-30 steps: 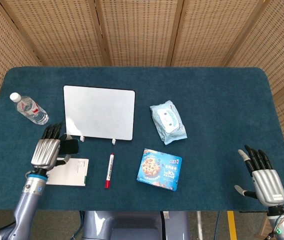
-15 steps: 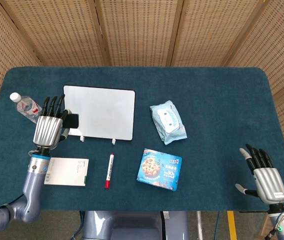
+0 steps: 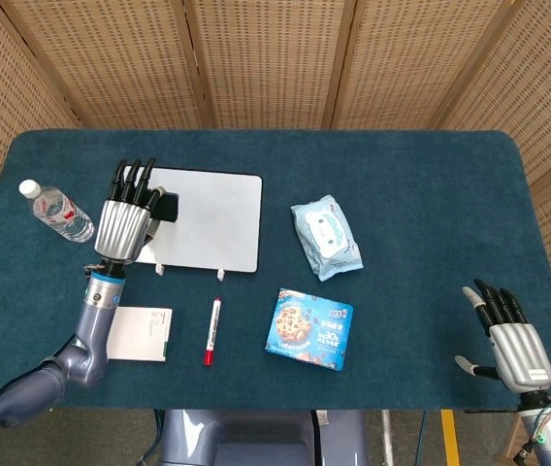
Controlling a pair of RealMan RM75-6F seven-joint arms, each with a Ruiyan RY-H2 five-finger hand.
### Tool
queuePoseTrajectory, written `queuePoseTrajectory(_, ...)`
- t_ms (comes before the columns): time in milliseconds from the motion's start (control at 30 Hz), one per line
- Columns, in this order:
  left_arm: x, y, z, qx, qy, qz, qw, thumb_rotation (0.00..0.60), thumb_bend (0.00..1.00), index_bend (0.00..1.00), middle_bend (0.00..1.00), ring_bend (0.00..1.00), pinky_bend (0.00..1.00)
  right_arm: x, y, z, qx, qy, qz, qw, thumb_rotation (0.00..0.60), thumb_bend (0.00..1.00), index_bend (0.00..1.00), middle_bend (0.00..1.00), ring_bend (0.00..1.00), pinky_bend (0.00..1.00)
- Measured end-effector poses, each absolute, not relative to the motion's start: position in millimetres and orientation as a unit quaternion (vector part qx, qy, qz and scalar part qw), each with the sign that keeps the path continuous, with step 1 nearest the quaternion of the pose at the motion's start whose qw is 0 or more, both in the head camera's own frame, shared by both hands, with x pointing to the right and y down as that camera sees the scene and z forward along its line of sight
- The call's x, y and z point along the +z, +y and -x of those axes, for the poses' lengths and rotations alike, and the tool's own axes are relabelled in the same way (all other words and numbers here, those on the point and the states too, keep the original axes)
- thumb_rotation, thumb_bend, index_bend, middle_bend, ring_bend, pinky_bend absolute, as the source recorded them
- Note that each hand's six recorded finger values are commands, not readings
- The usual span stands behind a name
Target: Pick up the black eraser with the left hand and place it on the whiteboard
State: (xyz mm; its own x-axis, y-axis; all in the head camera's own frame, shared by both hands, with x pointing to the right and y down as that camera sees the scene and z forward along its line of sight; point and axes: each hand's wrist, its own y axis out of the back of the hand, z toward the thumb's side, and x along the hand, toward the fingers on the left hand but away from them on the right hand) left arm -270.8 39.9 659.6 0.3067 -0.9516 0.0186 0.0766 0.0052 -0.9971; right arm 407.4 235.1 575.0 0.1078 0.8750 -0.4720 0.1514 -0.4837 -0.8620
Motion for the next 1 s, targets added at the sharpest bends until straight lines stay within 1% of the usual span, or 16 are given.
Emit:
queuePoseTrajectory(200, 678.7, 40.6, 252.4, -0.431, 0.382, 0.567, 0.589, 0.6, 0.3, 0.41, 0.0, 0.0, 0.0, 576.5, 234.4, -409.1, 0.547, -0.386, 0.667, 0.327, 0.6, 0.05, 0.0, 0.0, 0.0, 0.0)
queuePoseTrajectory(400, 690.2, 40.6, 244.4, -0.433, 0.364, 0.569, 0.597, 0.6, 0.3, 0.41, 0.0, 0.0, 0.0, 576.2, 233.2, -410.2, 0.546, -0.388, 0.667, 0.325, 0.6, 0.05, 0.0, 0.0, 0.0, 0.0)
queuePoseTrajectory(1000, 710.2, 41.2, 234.2, -0.45, 0.338, 0.575, 0.594, 0.6, 0.3, 0.4, 0.0, 0.0, 0.0, 573.3, 232.0, -412.4, 0.542, -0.395, 0.668, 0.323, 0.6, 0.05, 0.0, 0.0, 0.0, 0.0)
